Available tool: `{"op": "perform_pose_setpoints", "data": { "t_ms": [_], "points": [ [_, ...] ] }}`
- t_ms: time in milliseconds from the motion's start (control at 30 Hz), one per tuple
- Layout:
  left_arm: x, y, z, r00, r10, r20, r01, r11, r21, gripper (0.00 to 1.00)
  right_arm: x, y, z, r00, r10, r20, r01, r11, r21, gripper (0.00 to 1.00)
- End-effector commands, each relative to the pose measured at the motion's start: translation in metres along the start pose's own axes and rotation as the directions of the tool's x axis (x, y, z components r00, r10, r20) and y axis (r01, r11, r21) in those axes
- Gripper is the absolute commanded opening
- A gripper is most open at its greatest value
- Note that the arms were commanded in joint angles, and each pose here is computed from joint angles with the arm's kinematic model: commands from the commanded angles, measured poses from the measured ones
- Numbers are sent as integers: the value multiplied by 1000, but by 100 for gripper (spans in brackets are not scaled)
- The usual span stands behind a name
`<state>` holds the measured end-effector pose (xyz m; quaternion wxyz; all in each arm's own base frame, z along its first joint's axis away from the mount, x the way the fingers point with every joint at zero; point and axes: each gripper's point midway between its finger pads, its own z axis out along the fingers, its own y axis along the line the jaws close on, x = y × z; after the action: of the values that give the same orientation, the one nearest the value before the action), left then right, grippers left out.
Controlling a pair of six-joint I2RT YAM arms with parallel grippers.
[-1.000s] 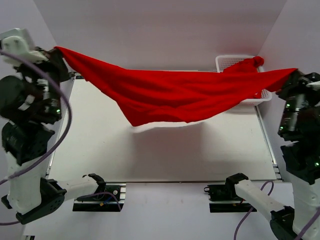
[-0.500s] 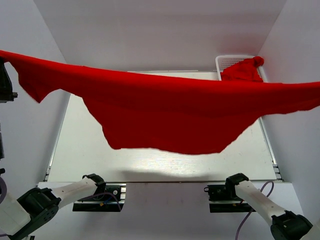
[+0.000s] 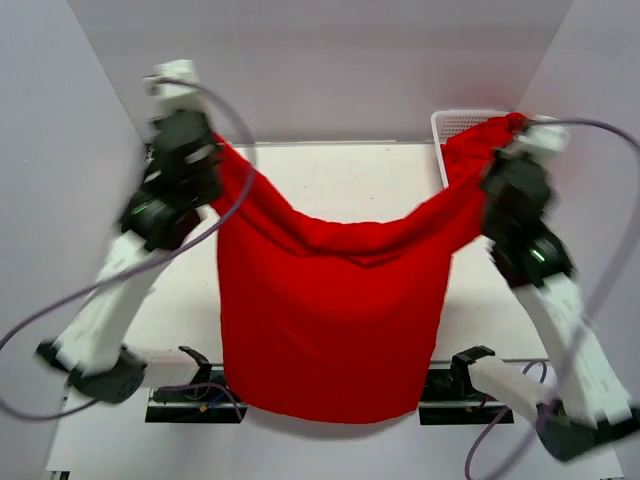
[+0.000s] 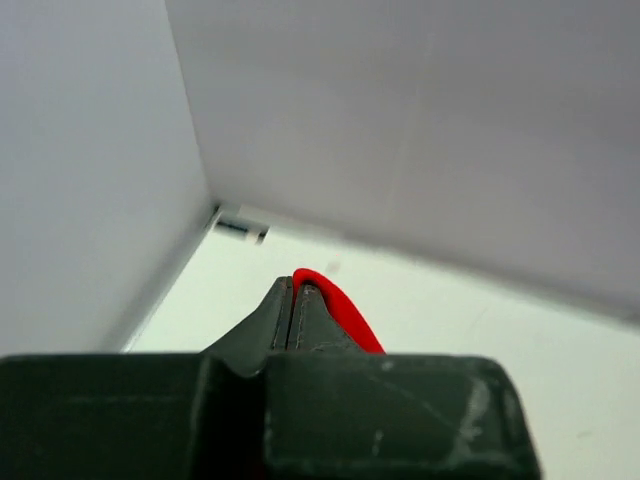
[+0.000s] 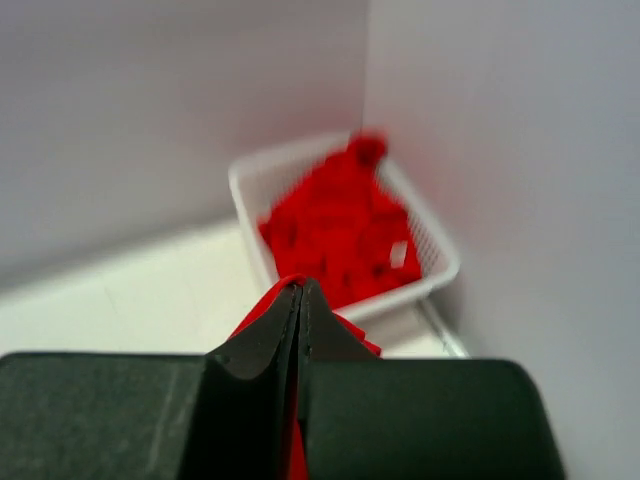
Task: Fold and stack the t-shirts
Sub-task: Flatten out the tshirt
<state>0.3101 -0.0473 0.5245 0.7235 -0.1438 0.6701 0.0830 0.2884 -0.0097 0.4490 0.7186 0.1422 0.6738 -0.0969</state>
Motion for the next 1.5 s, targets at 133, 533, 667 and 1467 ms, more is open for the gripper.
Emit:
{"op": "perform_pose_setpoints", "data": {
  "t_ms": [133,533,667,1467],
  "points": [
    [200,-9,106,913,131,-387,-221,955,-197,0,140,105,105,968,-78,-240,46,989,-138,0],
    [370,57,215,676,-2,-737,-294,916,-273,100,256,206,228,848,-262,-462,125,944,-306,90],
    [332,42,233,750,19,-662,-207,956,-207,100,228,228,208,873,-254,-417,52,897,-439,90],
    [499,-62,211,532,193,-824,57,963,263,100,368,203,-137,407,-507,-760,-447,614,-650,90]
  ]
}}
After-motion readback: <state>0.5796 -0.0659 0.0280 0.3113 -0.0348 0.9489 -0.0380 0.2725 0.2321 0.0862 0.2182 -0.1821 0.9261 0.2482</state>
